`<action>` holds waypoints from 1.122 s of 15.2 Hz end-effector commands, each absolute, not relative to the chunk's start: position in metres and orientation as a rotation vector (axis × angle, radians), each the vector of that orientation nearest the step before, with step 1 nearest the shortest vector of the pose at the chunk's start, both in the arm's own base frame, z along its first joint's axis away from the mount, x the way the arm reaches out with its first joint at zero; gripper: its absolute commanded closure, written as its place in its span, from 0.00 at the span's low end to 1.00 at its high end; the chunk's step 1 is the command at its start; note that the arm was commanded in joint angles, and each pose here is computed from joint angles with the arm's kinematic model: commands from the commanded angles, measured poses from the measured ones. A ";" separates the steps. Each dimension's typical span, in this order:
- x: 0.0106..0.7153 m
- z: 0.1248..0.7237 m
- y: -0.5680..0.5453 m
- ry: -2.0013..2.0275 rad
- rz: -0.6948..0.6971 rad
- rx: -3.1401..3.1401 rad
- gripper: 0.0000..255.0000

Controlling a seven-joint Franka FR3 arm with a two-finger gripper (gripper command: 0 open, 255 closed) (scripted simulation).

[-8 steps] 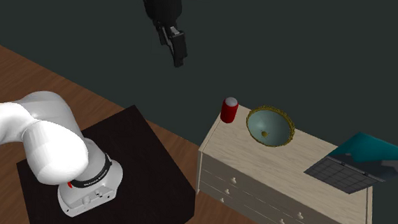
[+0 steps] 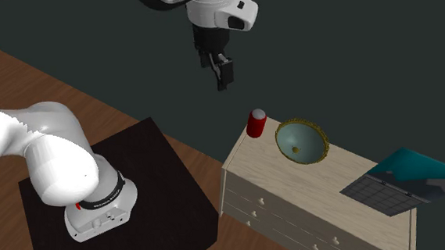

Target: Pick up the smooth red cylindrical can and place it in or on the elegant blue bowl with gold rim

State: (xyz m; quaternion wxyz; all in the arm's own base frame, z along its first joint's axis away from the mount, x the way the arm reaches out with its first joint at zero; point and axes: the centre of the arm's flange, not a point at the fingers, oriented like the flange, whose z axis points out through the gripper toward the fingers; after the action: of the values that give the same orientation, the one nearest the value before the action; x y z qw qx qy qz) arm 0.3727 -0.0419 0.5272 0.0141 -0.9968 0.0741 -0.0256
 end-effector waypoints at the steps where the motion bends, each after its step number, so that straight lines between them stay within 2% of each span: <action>1: 0.387 0.506 -0.049 0.215 -0.074 -3.105 0.00; 17: 0.512 0.338 -0.097 0.097 -0.007 -3.111 0.00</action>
State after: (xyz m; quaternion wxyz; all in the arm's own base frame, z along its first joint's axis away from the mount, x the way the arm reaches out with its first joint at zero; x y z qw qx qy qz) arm 0.5023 -0.0923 0.3477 0.0148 -0.9993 0.0338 -0.0034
